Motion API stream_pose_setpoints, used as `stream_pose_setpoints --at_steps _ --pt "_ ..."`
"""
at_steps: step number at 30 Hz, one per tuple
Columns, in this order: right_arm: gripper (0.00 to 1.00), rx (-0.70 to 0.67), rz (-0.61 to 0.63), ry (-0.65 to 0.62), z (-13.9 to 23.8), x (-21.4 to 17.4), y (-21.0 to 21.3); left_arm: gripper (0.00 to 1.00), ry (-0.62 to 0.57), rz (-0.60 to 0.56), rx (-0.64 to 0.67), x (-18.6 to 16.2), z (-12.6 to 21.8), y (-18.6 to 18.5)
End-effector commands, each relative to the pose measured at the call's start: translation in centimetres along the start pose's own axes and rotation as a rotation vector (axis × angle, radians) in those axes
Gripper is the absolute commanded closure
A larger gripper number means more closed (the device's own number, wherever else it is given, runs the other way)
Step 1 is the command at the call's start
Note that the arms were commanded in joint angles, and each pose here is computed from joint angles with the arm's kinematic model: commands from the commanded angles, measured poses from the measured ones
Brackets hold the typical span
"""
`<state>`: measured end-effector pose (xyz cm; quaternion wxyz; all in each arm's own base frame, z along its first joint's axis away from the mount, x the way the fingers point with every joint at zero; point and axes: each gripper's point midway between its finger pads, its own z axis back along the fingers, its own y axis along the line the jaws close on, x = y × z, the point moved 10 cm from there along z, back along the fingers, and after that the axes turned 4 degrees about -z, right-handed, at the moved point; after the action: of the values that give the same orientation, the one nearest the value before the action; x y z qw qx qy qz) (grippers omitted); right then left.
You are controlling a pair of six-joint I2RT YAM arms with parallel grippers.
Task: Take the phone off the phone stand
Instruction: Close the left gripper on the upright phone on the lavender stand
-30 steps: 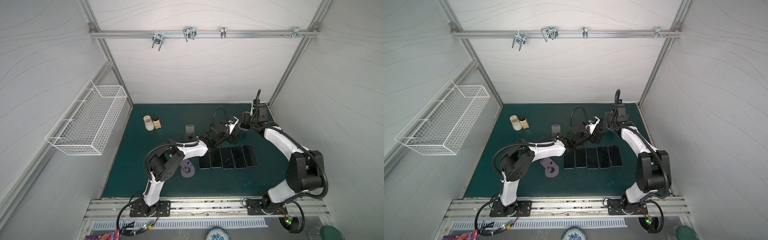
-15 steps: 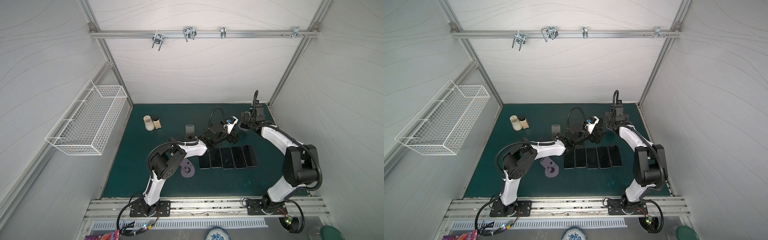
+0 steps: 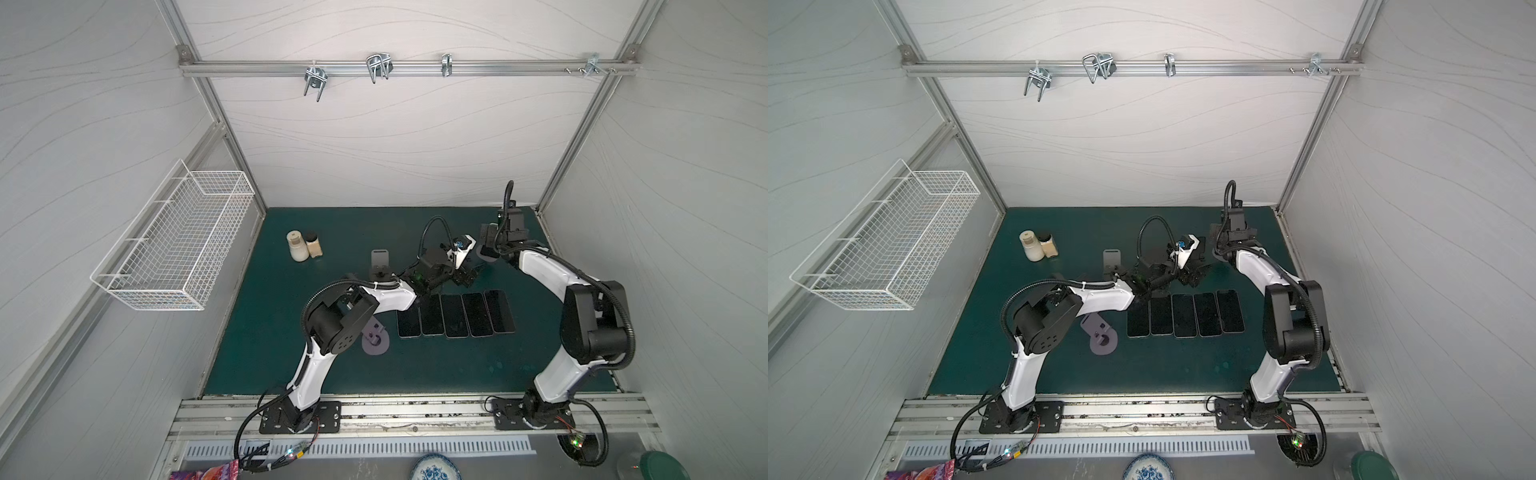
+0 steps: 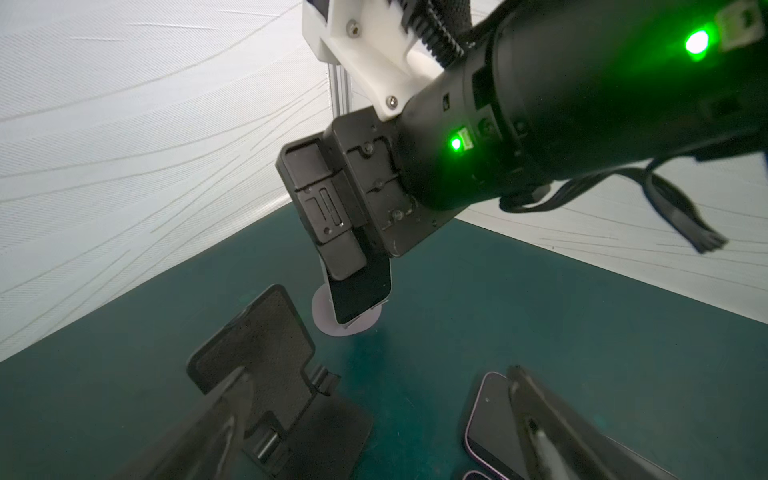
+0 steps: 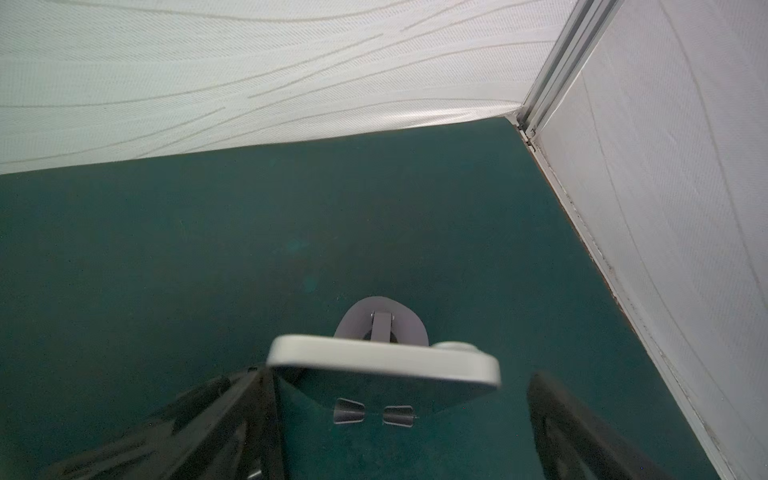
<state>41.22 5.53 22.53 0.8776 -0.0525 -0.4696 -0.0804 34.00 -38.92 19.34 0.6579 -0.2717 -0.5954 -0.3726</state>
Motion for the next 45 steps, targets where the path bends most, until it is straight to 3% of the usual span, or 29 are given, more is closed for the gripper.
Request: stream_pose_setpoints --at_steps 1,25,37,45 --pt "0.02 -0.017 -0.010 -0.038 -0.5 1.1 -0.2 0.03 -0.057 -0.046 0.038 1.3 -0.8 0.7" --pt "0.09 -0.018 -0.019 -0.049 -2.8 1.1 0.2 0.04 -0.051 -0.059 0.059 0.7 -0.8 0.8" --pt "0.22 -0.002 -0.037 -0.045 -2.9 1.0 0.1 0.03 -0.047 -0.059 0.068 0.5 -0.7 0.9" --pt "0.26 0.007 -0.039 -0.053 -2.6 1.1 0.0 0.04 -0.049 -0.055 0.068 0.5 -0.7 0.8"
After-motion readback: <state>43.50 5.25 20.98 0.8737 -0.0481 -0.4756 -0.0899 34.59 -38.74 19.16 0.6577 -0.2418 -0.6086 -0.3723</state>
